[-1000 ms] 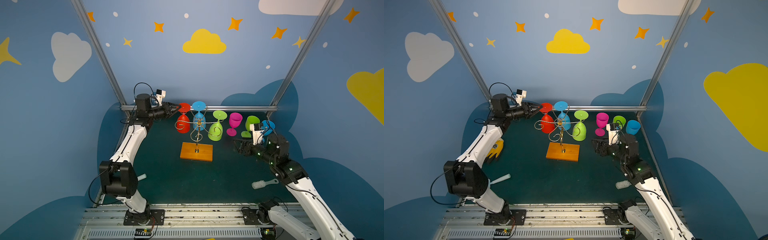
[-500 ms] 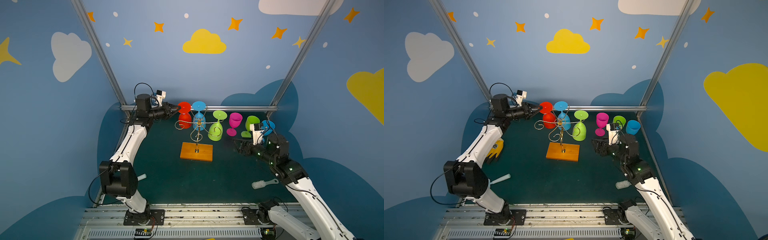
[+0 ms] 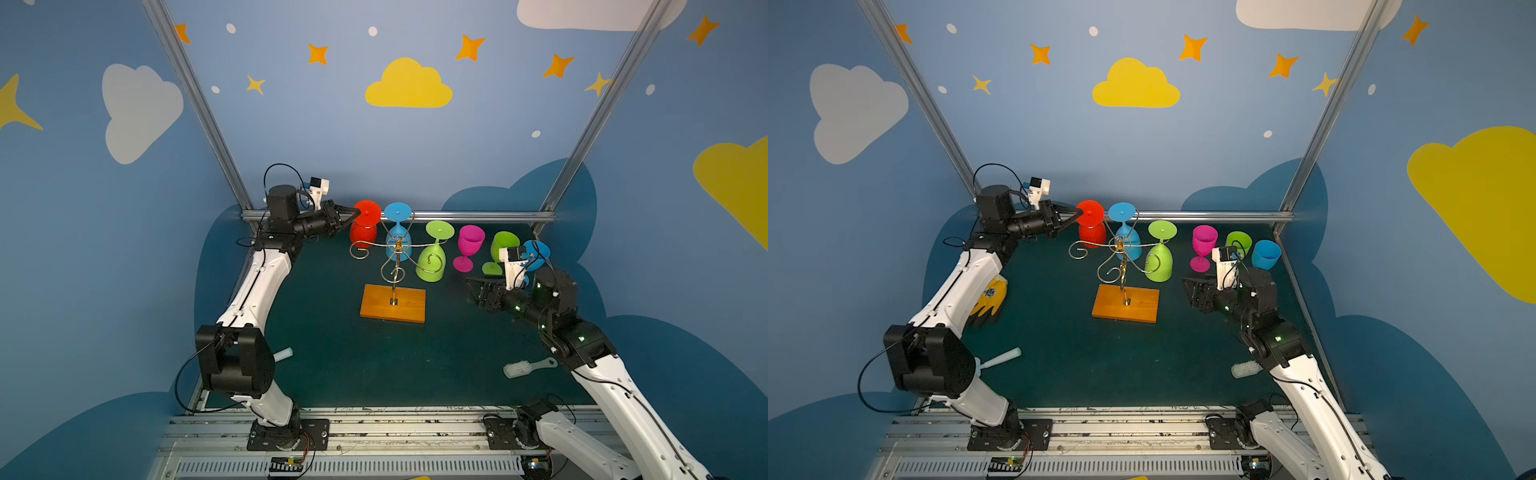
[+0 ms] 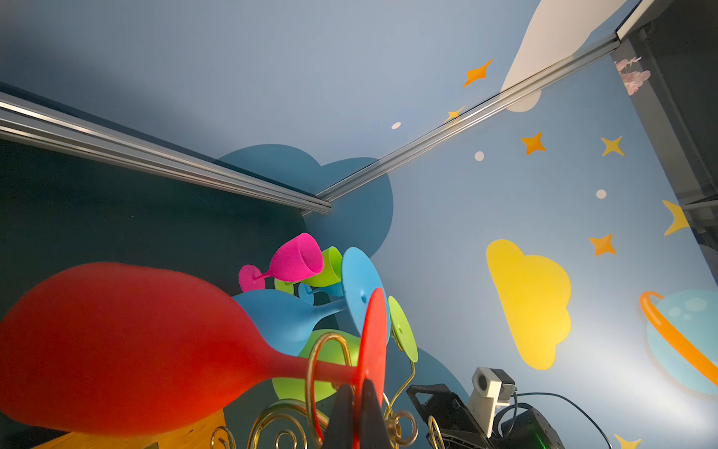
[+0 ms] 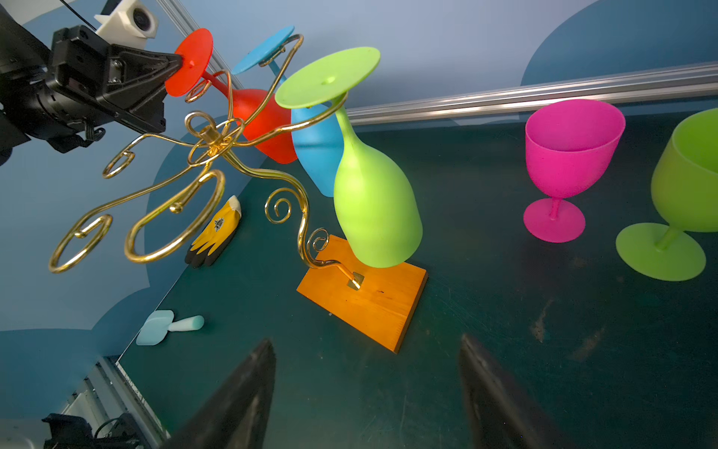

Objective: Take the wine glass off the wine glass rack
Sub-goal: 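Close the left gripper on the red glass foot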

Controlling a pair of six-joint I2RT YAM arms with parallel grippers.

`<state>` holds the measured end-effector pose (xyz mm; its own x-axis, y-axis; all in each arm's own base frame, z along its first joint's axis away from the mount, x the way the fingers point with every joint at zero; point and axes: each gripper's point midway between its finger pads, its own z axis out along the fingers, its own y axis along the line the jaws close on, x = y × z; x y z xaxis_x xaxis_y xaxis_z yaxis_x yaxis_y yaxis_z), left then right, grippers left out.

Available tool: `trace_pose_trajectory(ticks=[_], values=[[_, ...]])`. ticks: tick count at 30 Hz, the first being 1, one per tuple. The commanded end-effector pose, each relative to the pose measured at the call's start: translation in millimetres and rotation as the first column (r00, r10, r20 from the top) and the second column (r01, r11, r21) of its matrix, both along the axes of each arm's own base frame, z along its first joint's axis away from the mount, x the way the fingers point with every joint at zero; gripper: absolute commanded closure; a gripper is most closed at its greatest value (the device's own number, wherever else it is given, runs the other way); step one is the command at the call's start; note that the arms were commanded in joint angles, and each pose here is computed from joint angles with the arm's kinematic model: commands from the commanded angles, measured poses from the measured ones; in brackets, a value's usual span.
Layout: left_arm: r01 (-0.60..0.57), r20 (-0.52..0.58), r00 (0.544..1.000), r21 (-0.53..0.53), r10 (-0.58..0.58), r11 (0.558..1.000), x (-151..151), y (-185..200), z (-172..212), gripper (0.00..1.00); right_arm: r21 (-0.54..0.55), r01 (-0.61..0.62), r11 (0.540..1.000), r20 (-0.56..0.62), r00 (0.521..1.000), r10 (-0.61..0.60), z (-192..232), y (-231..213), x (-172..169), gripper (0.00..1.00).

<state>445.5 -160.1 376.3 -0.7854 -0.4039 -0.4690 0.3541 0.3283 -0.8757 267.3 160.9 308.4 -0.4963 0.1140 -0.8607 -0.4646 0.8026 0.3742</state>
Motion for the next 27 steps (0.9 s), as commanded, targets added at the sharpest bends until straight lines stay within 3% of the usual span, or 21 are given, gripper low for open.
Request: trace_pose_trajectory(ticks=[1,27], values=[[0.010,0.078,0.997,-0.032,-0.008,0.999,-9.3,2.8,29.0,0.97,0.009,0.001,1.000,0.036,0.999,-0.002,14.5,-1.6,-4.2,0.27],[0.067,0.066,0.996,-0.030,-0.065,0.997,-11.4,-19.9,22.7,0.97,0.017,0.002,1.000,0.039,0.999,-0.003,18.1,-4.6,-13.0,0.26]])
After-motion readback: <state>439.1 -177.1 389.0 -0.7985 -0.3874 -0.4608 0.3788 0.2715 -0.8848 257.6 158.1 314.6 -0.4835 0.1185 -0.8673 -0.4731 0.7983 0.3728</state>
